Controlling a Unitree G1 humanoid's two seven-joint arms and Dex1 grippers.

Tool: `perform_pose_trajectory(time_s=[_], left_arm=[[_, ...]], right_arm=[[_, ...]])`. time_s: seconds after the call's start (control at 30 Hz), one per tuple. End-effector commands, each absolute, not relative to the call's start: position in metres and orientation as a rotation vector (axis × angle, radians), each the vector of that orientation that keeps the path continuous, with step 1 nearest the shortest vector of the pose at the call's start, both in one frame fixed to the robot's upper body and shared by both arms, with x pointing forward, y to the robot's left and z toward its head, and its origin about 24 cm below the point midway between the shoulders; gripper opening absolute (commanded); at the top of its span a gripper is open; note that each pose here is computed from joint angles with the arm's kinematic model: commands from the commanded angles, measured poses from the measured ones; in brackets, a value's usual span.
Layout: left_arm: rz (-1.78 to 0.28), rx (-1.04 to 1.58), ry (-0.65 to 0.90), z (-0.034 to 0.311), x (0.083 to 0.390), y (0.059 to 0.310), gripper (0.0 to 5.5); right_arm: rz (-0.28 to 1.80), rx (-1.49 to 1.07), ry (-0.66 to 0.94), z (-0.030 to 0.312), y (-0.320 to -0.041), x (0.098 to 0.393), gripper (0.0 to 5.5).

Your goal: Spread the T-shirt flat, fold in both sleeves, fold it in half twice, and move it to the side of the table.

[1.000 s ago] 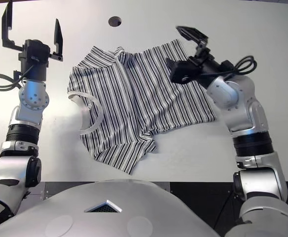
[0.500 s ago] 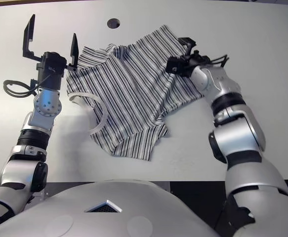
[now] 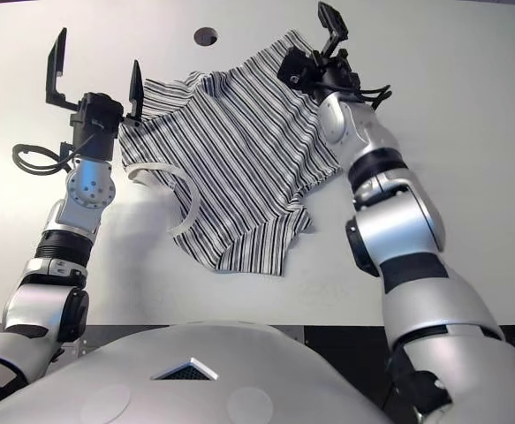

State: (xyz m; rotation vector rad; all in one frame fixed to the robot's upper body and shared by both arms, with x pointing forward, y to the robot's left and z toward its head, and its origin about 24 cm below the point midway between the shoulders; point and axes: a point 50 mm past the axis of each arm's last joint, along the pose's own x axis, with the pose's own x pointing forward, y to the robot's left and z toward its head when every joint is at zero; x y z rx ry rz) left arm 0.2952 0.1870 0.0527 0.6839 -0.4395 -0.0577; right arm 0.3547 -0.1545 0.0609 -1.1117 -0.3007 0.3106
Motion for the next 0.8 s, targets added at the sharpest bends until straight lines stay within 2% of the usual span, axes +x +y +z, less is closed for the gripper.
perform_pose_trajectory(time_s=[0.03, 0.1, 0.13, 0.27, 0.5, 0.67, 0.8], left_arm=[[-0.018, 0.69, -0.442, 0.059, 0.301, 0.193, 5.01], [-0.011, 0.692, -0.443, 0.061, 0.303, 0.196, 5.01], [-0.008, 0.694, -0.442, 0.062, 0.304, 0.197, 5.01], [0.005, 0.699, -0.44, 0.064, 0.305, 0.203, 5.01], [0.015, 0.692, -0.435, 0.063, 0.303, 0.205, 5.01], [0.014, 0.687, -0.436, 0.063, 0.302, 0.203, 5.01], [-0.014, 0.698, -0.441, 0.064, 0.304, 0.2, 5.01]], right_arm=[[0.737, -0.982, -0.497, 0.059, -0.115, 0.244, 4.16], [0.934, -0.957, -0.527, 0.057, -0.087, 0.207, 4.16], [0.999, -0.971, -0.552, 0.059, -0.077, 0.198, 4.16], [1.11, -1.101, -0.567, 0.058, -0.06, 0.194, 4.16], [1.189, -1.207, -0.505, 0.064, -0.064, 0.189, 4.16], [1.29, -1.285, -0.417, 0.046, -0.069, 0.184, 4.16], [1.45, -1.379, -0.295, 0.023, -0.087, 0.17, 4.16]])
